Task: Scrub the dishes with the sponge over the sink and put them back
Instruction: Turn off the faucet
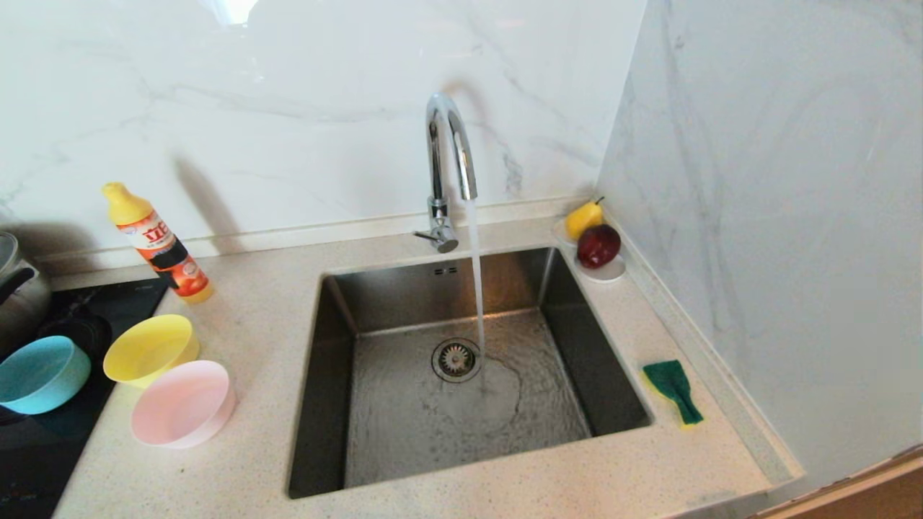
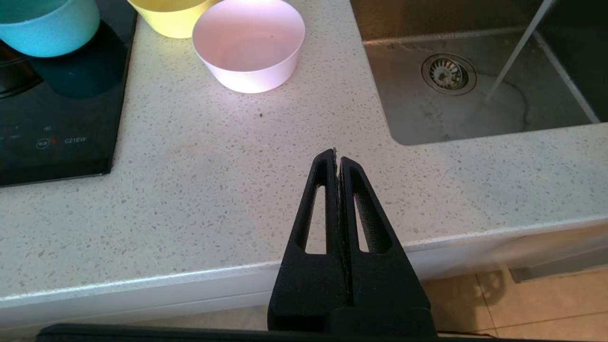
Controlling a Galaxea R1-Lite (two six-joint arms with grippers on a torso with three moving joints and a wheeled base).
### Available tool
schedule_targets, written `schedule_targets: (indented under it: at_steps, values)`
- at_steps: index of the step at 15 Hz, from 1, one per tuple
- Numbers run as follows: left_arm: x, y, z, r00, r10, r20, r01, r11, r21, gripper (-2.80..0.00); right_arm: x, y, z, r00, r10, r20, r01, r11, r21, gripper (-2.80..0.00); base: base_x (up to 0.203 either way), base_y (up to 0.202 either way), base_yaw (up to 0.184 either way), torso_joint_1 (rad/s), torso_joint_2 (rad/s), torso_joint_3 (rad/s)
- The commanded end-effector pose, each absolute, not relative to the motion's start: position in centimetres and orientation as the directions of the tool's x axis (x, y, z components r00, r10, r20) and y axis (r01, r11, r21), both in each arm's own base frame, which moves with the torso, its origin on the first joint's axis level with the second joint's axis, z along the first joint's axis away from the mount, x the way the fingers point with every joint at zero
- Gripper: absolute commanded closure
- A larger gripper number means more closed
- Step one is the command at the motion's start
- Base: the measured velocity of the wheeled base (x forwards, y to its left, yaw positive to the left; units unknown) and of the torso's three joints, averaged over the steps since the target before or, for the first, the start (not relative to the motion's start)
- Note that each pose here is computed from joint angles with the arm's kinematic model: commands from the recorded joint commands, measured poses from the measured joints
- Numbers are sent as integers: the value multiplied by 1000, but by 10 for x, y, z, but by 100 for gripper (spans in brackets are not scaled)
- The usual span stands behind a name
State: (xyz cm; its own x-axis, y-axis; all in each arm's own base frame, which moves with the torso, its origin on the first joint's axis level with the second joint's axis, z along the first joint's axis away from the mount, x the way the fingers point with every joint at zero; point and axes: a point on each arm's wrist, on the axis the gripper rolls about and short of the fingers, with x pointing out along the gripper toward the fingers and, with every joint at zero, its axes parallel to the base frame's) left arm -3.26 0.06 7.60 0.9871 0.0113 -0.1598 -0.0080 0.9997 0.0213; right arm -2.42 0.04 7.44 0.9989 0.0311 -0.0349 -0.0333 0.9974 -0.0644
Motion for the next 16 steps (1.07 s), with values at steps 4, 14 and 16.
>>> schedule_targets:
  at_steps: [4,14,16]
  values:
    - [-33,1,76,987,15,-160,-12,1000,16,0,-24,0,74,999,32,-34,-34,997,-65,0,0,0,0,0,0,0]
    - [38,-5,270,965,-216,-149,205,975,-84,0,-24,0,74,999,32,-35,-34,997,-65,0,0,0,0,0,0,0]
    - [94,-8,287,919,-306,-250,271,948,-166,0,-24,0,74,999,32,-33,-34,997,-65,0,0,0,0,0,0,0]
